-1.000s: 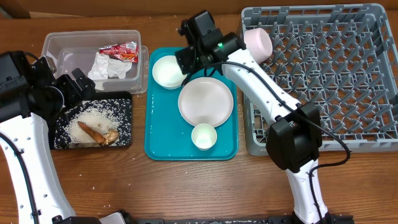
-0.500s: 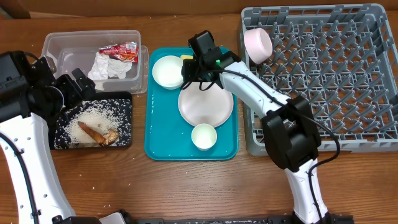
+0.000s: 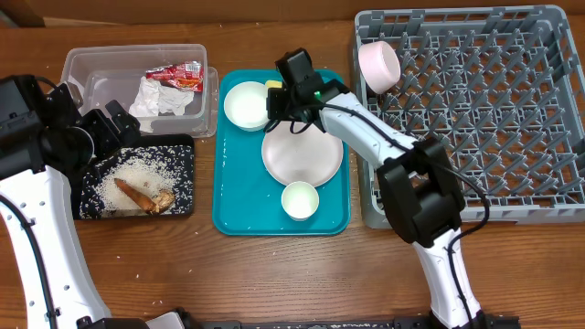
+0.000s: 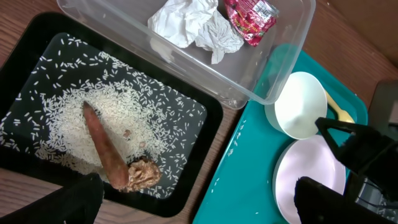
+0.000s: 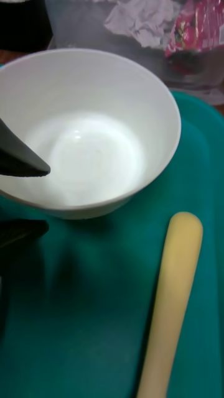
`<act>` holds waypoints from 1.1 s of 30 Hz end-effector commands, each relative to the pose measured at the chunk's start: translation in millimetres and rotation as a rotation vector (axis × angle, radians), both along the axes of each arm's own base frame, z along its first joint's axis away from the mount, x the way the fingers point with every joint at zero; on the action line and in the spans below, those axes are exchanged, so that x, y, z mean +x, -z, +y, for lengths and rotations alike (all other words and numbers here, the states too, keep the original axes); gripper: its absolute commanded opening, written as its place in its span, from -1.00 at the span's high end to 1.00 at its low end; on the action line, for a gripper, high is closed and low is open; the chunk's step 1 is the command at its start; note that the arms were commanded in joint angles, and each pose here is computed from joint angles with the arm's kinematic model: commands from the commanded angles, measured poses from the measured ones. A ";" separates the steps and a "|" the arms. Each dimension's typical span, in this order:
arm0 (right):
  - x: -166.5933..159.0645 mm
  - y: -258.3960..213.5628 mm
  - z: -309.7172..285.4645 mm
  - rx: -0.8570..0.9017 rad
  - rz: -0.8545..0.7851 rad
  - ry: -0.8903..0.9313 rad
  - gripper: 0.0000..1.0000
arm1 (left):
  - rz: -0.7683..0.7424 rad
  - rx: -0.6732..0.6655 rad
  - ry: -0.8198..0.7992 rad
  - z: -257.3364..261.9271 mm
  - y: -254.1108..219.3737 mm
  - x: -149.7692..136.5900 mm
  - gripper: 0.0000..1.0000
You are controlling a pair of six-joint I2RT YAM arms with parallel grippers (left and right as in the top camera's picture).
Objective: Sort waste into correct bins and load items into the dishwasher
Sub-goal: 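Move the right gripper to the white bowl on the teal tray and grasp it, then carry the white bowl right and set it in the dish rack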
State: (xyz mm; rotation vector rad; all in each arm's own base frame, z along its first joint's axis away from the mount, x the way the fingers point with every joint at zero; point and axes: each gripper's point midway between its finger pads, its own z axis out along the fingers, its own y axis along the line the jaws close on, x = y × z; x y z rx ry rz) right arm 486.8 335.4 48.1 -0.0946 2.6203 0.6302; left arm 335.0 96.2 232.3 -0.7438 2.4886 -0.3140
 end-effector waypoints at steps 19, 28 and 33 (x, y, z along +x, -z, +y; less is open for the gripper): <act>11.8 -191.0 -80.0 -0.032 -0.247 0.114 0.92 | -0.022 0.005 0.018 -2.6 -6.9 1.3 -0.99; -75.8 -326.2 -305.2 -0.559 -0.441 0.759 0.92 | -0.022 0.005 0.018 -2.5 -7.1 1.4 -1.00; -118.1 -329.0 -351.5 -0.828 -0.395 0.893 0.92 | -0.022 0.005 0.018 -2.6 -6.9 1.3 -1.00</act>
